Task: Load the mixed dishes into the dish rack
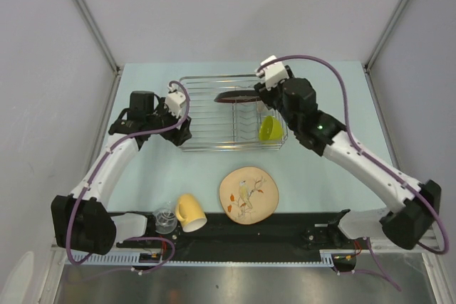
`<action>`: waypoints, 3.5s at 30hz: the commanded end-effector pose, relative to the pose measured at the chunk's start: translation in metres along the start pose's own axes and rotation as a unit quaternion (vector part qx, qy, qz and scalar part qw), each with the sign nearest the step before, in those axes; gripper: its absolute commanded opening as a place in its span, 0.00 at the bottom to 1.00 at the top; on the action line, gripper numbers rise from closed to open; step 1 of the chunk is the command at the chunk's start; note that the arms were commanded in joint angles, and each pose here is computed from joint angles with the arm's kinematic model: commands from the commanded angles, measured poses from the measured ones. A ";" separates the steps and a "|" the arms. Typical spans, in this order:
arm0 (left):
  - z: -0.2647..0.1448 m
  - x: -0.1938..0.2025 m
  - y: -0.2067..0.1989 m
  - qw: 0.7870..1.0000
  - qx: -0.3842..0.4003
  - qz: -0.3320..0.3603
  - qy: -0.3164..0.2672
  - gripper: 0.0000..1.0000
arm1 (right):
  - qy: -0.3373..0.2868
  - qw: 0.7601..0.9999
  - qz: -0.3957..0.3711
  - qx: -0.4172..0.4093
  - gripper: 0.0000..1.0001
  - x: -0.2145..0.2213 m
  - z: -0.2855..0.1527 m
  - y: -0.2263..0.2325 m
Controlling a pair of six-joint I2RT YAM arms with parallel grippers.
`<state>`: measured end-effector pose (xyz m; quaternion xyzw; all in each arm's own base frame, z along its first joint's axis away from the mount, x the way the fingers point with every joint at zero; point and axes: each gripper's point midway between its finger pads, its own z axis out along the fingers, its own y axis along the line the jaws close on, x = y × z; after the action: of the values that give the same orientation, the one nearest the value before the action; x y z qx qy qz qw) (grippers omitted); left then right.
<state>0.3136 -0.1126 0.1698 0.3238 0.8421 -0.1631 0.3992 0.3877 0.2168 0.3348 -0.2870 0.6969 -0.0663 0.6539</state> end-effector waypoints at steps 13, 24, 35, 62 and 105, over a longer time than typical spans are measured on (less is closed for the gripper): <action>0.025 0.014 -0.076 0.971 0.070 0.222 0.059 0.83 | 0.353 0.824 0.405 -0.179 0.59 0.161 -0.178 0.130; 0.046 0.065 -0.095 0.938 0.078 0.321 0.104 0.83 | 0.381 0.716 0.548 -0.204 0.59 0.197 -0.195 0.172; 0.058 0.095 -0.120 0.913 0.103 0.370 0.135 0.82 | 0.404 0.695 0.562 -0.194 0.56 0.244 -0.194 0.185; 0.100 0.105 -0.182 0.916 0.148 0.347 0.136 0.80 | 0.413 0.636 0.631 -0.164 0.52 0.263 -0.190 0.204; -0.079 -0.056 -0.051 0.989 0.035 0.138 -0.049 0.83 | 0.155 0.878 0.347 -0.292 0.00 0.046 -0.165 0.097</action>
<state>0.2590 -0.1569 0.2819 0.4914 0.7204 -0.1148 0.4758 0.1735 0.1935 0.1546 -0.0809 0.9015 0.3122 0.2884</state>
